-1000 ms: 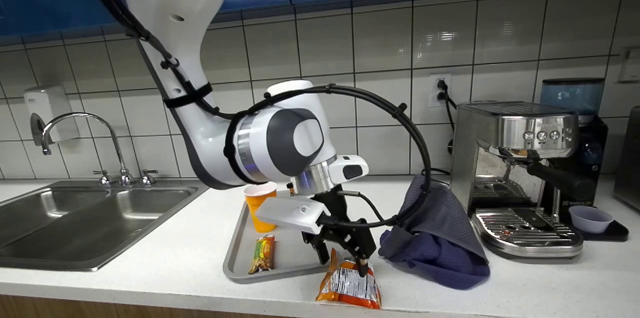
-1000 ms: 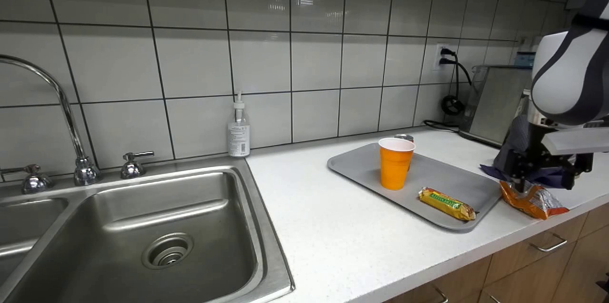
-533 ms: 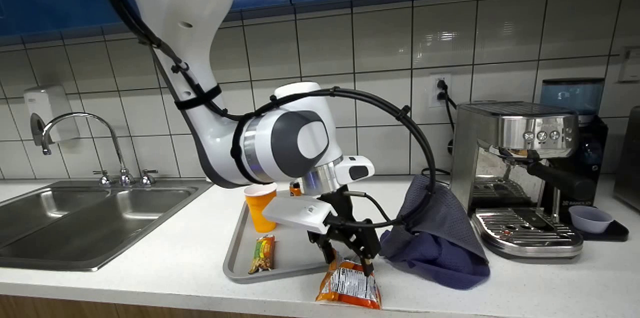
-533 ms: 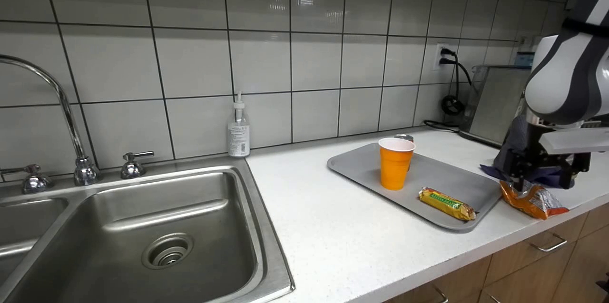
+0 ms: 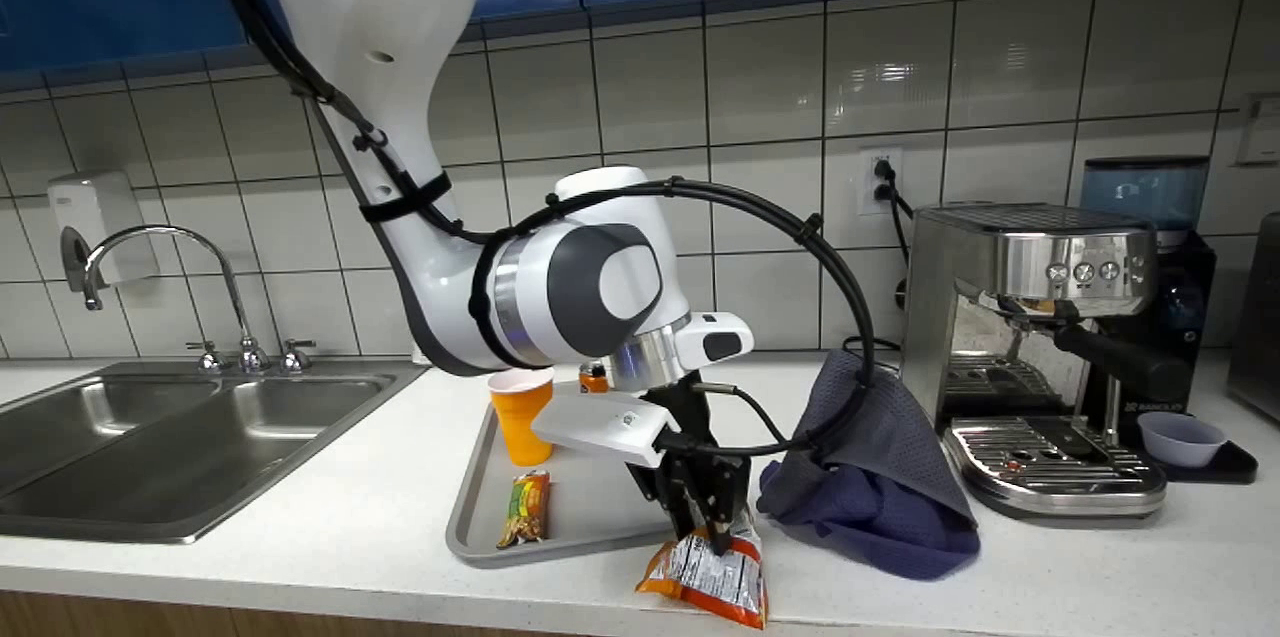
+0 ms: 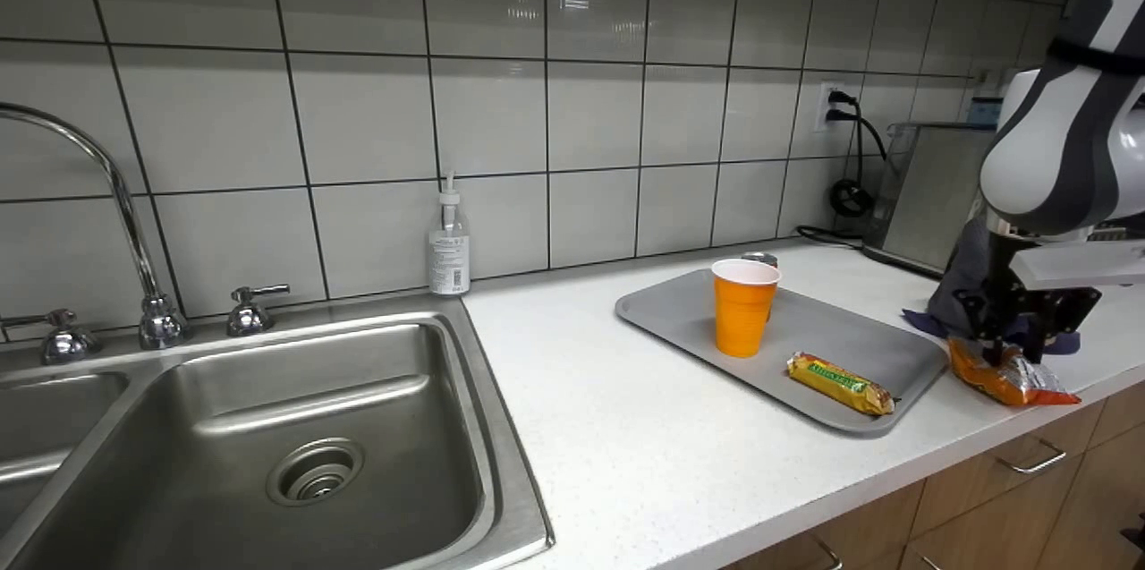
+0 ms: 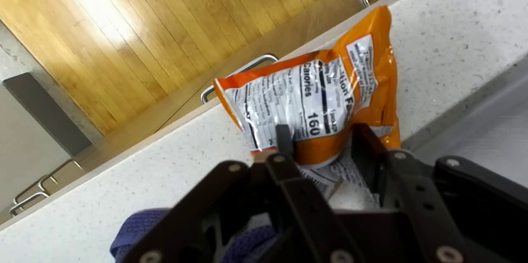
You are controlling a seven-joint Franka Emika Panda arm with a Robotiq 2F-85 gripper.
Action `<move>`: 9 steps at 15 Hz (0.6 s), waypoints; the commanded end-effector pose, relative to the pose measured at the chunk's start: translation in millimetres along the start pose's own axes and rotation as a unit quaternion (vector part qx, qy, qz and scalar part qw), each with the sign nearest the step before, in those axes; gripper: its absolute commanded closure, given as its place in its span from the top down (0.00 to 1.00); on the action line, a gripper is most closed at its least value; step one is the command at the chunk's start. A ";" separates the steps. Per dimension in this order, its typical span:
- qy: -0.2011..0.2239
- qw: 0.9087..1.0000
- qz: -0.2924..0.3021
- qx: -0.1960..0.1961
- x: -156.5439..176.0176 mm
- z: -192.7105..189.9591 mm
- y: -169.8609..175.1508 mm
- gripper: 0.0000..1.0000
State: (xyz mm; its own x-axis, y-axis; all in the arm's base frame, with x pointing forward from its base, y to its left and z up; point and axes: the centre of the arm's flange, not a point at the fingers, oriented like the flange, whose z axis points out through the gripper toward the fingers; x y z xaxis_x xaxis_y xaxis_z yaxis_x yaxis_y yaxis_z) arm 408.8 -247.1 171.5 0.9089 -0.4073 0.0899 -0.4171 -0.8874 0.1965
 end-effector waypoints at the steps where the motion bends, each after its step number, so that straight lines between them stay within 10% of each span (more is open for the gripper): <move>1: 0.003 1.000 -0.009 0.005 7.8 3.5 -2.0 0.11; 9: 0.006 1.000 -0.022 0.006 8.5 -0.7 -10.9 0.00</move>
State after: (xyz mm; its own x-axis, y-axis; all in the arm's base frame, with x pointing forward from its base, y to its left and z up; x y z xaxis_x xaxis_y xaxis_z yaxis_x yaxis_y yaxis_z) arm 415.5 -240.8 171.5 0.9186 -0.3845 0.0909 -0.3950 -0.8985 0.1913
